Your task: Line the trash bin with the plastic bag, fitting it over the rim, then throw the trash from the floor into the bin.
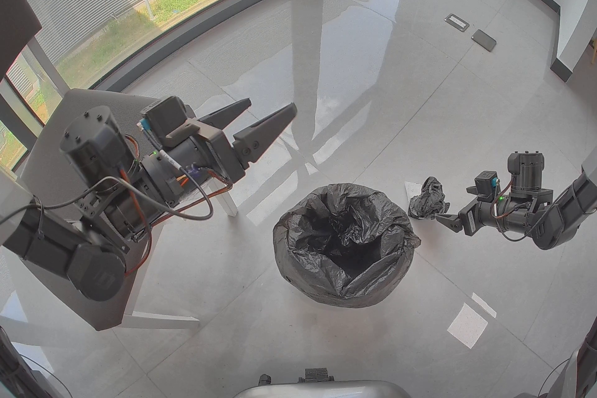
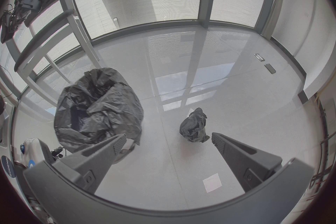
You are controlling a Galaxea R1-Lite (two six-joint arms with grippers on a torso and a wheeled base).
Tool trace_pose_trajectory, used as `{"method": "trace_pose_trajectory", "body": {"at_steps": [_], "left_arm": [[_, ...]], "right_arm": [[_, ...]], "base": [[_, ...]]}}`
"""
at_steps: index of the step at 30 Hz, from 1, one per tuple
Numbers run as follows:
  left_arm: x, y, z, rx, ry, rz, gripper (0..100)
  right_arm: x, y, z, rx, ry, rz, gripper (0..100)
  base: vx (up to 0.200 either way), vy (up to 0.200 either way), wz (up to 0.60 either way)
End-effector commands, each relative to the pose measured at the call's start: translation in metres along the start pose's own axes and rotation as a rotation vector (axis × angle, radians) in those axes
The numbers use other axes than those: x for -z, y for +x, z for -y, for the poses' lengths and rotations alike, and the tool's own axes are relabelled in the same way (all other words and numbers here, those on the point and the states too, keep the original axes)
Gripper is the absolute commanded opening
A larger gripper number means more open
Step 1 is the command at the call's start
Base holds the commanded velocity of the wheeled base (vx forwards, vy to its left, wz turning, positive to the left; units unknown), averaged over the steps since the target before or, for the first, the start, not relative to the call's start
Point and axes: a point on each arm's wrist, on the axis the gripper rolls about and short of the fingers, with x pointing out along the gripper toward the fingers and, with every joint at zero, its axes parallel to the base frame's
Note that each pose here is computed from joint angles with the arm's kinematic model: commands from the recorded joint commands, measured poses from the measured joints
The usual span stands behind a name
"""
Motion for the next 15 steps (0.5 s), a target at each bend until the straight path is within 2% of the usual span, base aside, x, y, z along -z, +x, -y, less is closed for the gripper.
{"method": "trace_pose_trajectory", "body": {"at_steps": [1, 2, 3, 4, 15], "left_arm": [[-0.02, 0.02, -0.016, -0.093, 0.169, -0.057, 100], [-0.02, 0.02, -0.016, -0.093, 0.169, -0.057, 100], [-0.028, 0.026, -0.015, -0.169, 0.189, -0.05, 100], [-0.03, 0.029, -0.013, -0.185, 0.193, -0.041, 100], [-0.038, 0.011, -0.004, -0.201, 0.192, -0.042, 100]], "right_arm": [[0.033, 0.043, 0.017, 0.023, 0.057, -0.05, 100], [0.033, 0.043, 0.017, 0.023, 0.057, -0.05, 100], [0.037, 0.049, 0.023, 0.033, 0.059, -0.05, 100], [0.038, 0.052, 0.025, 0.038, 0.056, -0.049, 100], [0.056, 0.101, 0.042, 0.085, 0.056, -0.06, 100]], "base": [[0.0, 0.0, 0.0], [0.0, 0.0, 0.0], [0.0, 0.0, 0.0], [0.0, 0.0, 0.0], [0.0, 0.0, 0.0]]}}
